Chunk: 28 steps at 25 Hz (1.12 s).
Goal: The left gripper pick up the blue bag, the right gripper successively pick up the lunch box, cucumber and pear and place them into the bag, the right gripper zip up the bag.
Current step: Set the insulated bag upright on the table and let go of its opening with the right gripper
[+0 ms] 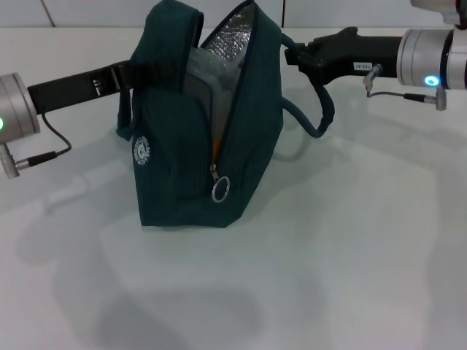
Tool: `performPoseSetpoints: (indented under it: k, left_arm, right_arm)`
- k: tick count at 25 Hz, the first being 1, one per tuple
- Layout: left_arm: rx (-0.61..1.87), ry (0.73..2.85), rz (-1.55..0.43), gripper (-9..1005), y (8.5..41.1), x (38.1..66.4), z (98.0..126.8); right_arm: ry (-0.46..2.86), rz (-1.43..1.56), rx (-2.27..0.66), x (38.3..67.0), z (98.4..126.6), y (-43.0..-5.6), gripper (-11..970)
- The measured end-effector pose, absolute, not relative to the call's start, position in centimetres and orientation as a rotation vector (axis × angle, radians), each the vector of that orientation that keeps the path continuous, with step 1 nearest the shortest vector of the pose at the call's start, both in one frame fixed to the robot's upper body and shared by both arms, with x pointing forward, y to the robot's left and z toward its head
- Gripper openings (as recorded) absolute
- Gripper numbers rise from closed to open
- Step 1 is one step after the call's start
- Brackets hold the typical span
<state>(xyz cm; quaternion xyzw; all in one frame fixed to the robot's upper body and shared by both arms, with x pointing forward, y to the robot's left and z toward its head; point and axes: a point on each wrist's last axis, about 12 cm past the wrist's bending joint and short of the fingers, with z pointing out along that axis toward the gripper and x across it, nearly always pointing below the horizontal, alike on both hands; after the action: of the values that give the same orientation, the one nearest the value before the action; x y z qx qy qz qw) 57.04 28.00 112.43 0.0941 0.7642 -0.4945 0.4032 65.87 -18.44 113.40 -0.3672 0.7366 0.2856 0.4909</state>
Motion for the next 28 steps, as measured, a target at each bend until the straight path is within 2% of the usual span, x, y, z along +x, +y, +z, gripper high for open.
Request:
performPoseSetpoints:
  k: [5, 11, 20, 28]
  left_arm:
    - [0.243, 1.939, -1.251, 31, 28.0, 56.8, 112.2]
    - [0.266, 1.923, -1.284, 32, 27.4, 56.7, 112.3]
    - [0.412, 1.861, -1.435, 32, 22.7, 56.1, 111.6]
    - [0.506, 1.804, -1.519, 31, 19.6, 55.1, 111.1]
  right_arm:
    - [1.773, 0.721, -0.851, 65.8, 113.6, -18.8, 76]
    - [1.716, 0.741, -0.814, 64.9, 114.7, -21.0, 75]
    - [1.693, 0.718, -0.815, 62.2, 115.6, -25.2, 73]
    - [1.714, 0.691, -0.798, 59.9, 114.9, -27.9, 72]
